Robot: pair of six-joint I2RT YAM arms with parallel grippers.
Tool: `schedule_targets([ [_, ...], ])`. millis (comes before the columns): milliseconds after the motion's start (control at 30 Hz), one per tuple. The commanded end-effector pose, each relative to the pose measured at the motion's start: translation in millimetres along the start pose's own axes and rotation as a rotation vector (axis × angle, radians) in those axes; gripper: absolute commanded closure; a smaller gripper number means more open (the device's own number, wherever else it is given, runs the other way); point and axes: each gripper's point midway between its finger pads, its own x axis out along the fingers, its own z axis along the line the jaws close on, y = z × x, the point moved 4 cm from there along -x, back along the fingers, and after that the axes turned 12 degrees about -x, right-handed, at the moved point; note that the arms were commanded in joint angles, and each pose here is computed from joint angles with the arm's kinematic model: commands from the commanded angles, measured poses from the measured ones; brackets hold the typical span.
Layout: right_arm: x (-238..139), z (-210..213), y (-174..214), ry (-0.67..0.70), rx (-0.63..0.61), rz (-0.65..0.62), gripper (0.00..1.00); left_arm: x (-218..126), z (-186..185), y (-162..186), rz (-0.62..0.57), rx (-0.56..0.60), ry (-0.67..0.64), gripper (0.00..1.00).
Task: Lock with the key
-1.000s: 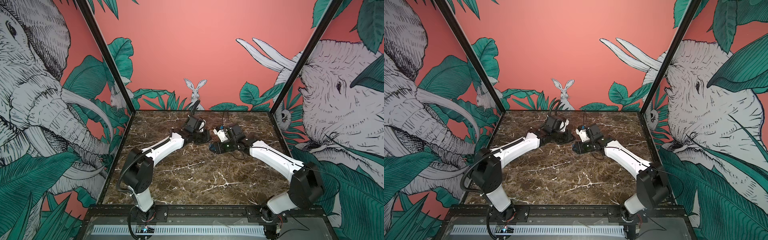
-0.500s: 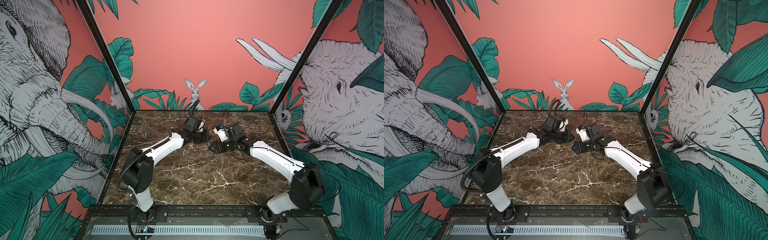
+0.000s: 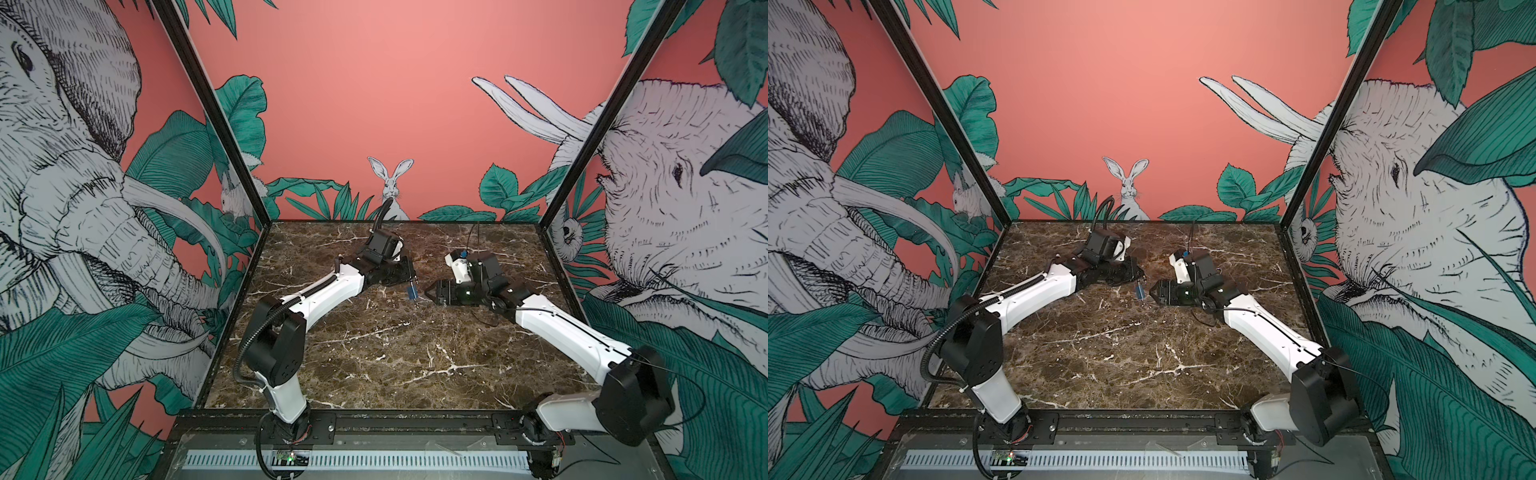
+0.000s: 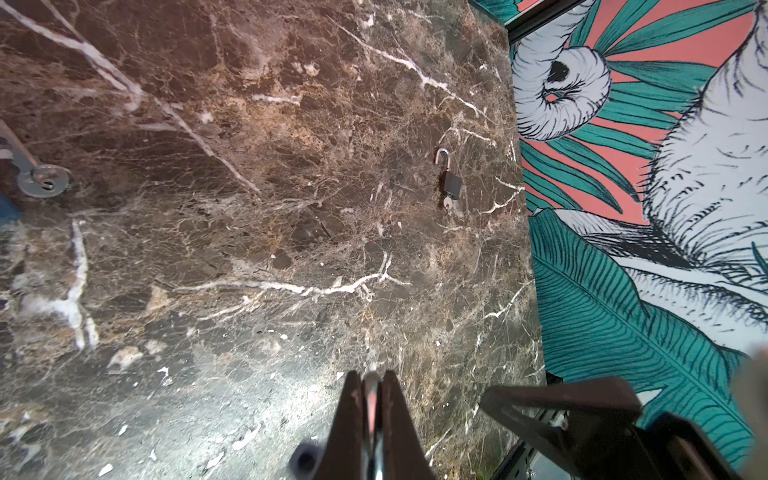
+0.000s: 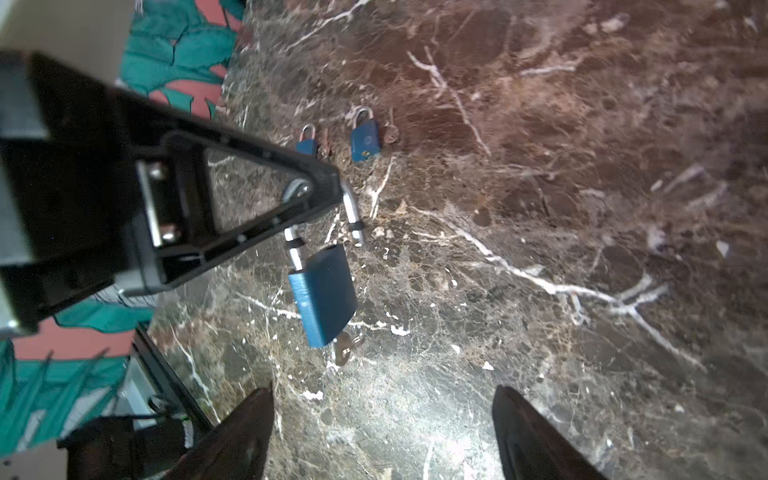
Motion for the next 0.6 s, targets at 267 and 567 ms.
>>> schedule_targets([
  [267, 2, 4, -10, -0.296, 0.631, -0.294, 0.25, -28, -34, -17, -0.123, 0.028, 0.14, 1.0],
  [567, 22, 5, -22, -0.54, 0.801, -0.369, 0.28, -44, -44, -27, -0.232, 0.025, 0.201, 1.0],
])
